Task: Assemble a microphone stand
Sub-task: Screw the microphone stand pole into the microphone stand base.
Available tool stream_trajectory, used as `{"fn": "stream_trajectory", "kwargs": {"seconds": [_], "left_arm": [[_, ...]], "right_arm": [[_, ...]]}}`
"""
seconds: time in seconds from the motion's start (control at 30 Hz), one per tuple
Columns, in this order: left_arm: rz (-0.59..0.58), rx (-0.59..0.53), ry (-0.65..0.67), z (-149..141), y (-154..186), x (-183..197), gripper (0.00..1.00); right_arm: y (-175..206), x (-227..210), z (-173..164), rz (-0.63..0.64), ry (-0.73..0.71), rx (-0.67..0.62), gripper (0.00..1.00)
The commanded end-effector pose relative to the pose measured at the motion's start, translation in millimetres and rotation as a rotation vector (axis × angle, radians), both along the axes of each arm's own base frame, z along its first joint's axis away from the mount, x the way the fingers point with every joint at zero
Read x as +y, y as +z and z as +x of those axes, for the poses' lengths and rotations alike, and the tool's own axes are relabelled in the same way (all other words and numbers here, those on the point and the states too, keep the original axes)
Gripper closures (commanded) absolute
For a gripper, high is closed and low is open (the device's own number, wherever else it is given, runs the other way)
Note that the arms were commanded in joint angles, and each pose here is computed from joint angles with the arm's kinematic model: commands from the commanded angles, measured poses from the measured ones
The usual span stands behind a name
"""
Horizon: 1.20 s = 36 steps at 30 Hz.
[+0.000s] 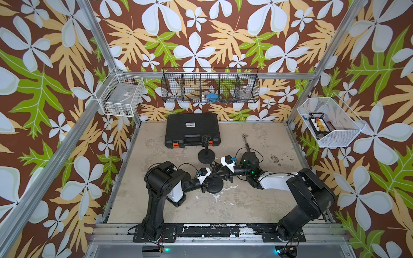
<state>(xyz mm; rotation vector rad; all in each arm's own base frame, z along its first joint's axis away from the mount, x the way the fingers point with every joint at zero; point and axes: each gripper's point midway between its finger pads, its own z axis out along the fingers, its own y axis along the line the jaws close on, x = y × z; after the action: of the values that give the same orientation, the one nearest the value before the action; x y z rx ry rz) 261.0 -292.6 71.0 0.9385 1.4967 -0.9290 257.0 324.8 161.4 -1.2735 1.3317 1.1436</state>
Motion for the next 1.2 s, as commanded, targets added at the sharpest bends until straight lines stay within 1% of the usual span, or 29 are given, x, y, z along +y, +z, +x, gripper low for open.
{"fn": "stream_trajectory", "kwargs": {"seconds": [0.0,0.07,0.13,0.17,0.23,0.27,0.37,0.47,0.6,0.73,0.8,0.87,1.1,1.13,1.17], "left_arm": [[-0.069,-0.092,0.012,1.3,23.7,-0.5,0.87],[-0.068,-0.093,0.018,2.6,23.9,0.2,0.87],[-0.069,-0.09,0.032,4.5,24.1,1.2,0.87],[-0.071,-0.086,0.039,5.3,24.1,1.8,0.86],[-0.081,-0.081,0.041,4.8,25.0,2.5,0.8],[-0.092,-0.079,0.043,4.7,26.5,2.9,0.75],[-0.125,-0.083,0.043,3.6,35.4,3.6,0.62],[-0.149,-0.086,0.037,1.9,45.3,3.7,0.57],[-0.177,-0.1,0.032,-0.2,59.4,4.4,0.57],[-0.19,-0.112,0.028,-1.3,66.4,4.6,0.59],[-0.191,-0.112,0.029,-1.1,67.0,4.6,0.62],[-0.192,-0.111,0.027,-0.3,66.4,3.8,0.63],[-0.191,-0.091,0.031,6.7,59.2,-0.8,0.67],[-0.19,-0.088,0.033,7.4,58.0,-1.0,0.69],[-0.188,-0.089,0.033,7.9,57.4,-1.4,0.73]], "right_arm": [[0.0,2.8,-6.5,0.007,0.054,0.011,0.69],[-1.4,2.4,-5.1,0.008,0.04,0.017,0.72],[-3.5,-0.2,-1.2,0.012,-0.013,0.02,0.77],[-5.6,-3.6,-0.2,0.017,-0.052,0.015,0.84],[-6.0,-9.7,-2.1,0.044,-0.128,-0.017,0.98],[-8.0,-11.7,-3.2,0.052,-0.174,-0.038,1.0],[-17.0,-14.4,-1.8,0.04,-0.306,-0.056,1.0],[-28.7,-17.1,5.8,0.002,-0.467,-0.051,1.0],[-43.9,-12.2,9.1,-0.065,-0.642,-0.053,1.0],[-45.9,-14.7,8.2,-0.039,-0.785,-0.015,1.0],[-49.8,-15.0,7.7,-0.049,-0.844,-0.011,1.0],[-51.1,-12.2,5.1,-0.041,-0.859,0.001,1.0],[-46.1,-2.2,-8.9,-0.002,-0.778,0.03,1.0],[-46.3,0.4,-11.5,-0.005,-0.756,0.029,1.0],[-45.1,3.4,-14.0,-0.002,-0.732,0.029,1.0]]}}
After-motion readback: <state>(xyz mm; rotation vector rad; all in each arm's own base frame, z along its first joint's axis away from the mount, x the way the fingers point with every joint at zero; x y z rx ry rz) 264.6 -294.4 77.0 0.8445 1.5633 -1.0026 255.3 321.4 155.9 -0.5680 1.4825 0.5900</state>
